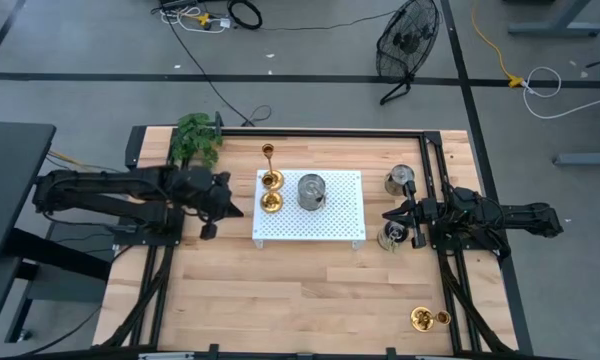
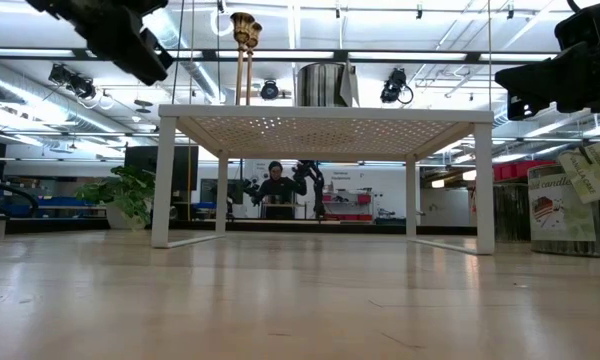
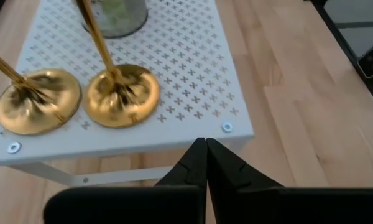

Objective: Pick & Place candle stick holders
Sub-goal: Put the golden candle holder on the shelf

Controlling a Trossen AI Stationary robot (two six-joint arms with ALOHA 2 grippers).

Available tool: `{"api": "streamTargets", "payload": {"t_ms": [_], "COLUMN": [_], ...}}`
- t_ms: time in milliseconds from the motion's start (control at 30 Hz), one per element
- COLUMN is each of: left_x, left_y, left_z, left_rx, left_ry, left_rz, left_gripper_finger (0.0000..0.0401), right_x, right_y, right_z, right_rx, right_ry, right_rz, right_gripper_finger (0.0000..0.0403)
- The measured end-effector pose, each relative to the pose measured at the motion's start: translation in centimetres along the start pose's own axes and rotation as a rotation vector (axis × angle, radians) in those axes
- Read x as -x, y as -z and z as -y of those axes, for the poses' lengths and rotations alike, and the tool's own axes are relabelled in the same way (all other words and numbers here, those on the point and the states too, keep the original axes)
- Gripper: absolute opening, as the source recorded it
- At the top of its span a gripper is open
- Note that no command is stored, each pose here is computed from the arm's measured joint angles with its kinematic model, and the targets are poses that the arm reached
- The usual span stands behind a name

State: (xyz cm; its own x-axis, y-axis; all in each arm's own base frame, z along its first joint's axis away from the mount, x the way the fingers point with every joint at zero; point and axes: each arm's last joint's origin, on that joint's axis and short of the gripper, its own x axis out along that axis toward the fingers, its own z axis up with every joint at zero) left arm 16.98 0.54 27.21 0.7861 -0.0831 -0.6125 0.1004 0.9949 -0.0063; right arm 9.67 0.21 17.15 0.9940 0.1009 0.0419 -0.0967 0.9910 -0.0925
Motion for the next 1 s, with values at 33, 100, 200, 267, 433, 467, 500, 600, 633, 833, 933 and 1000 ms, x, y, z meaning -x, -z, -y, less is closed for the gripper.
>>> {"api": "streamTargets", "payload": {"t_ms": [33, 100, 200, 267, 433, 467, 500, 600, 633, 833, 933, 1000], "left_x": [0.0, -0.1, -0.3, -0.5, -0.9, -1.0, -1.1, -1.4, -1.5, -2.1, -2.3, -2.5], "left_y": [0.2, 0.6, 1.1, 1.5, 2.5, 2.8, 3.0, 3.7, 3.9, 5.7, 6.6, 7.1], "left_z": [0.1, 0.3, 0.4, 0.4, 0.5, 0.5, 0.5, 0.6, 0.6, 0.8, 0.8, 0.9], "left_rx": [-0.003, -0.01, -0.016, -0.021, -0.032, -0.034, -0.036, -0.046, -0.049, -0.043, -0.049, -0.051], "left_ry": [0.003, 0.008, 0.011, 0.013, 0.011, 0.009, 0.007, 0.013, 0.019, 0.049, 0.045, 0.043], "left_rz": [0.001, 0.006, 0.031, 0.059, 0.142, 0.159, 0.179, 0.255, 0.278, 0.38, 0.431, 0.461], "left_gripper_finger": [0.0004, 0.0004, 0.0009, 0.0013, 0.0006, 0.0005, 0.0004, 0.0008, 0.0011, 0.0014, 0.0007, 0.0005], "right_x": [0.0, 0.0, 0.0, 0.0, 0.0, 0.0, 0.0, 0.0, 0.0, 0.0, 0.0, 0.0], "right_y": [0.0, 0.0, 0.0, 0.0, 0.0, 0.0, 0.0, 0.0, 0.0, 0.0, 0.0, 0.0], "right_z": [0.0, 0.0, 0.0, 0.0, 0.0, 0.0, 0.0, 0.0, 0.0, 0.0, 0.0, 0.0], "right_rx": [0.0, 0.0, 0.0, 0.0, 0.0, 0.0, 0.0, 0.0, 0.0, 0.0, 0.0, 0.0], "right_ry": [0.0, 0.0, 0.0, 0.0, 0.0, 0.0, -0.001, 0.0, 0.0, -0.001, 0.0, 0.0], "right_rz": [0.0, 0.0, 0.0, 0.001, 0.0, 0.0, 0.001, 0.0, 0.001, 0.0, 0.0, 0.0], "right_gripper_finger": [0.0021, 0.0021, 0.0021, 0.0021, 0.0021, 0.0021, 0.0021, 0.0021, 0.0021, 0.0021, 0.0021, 0.0021]}}
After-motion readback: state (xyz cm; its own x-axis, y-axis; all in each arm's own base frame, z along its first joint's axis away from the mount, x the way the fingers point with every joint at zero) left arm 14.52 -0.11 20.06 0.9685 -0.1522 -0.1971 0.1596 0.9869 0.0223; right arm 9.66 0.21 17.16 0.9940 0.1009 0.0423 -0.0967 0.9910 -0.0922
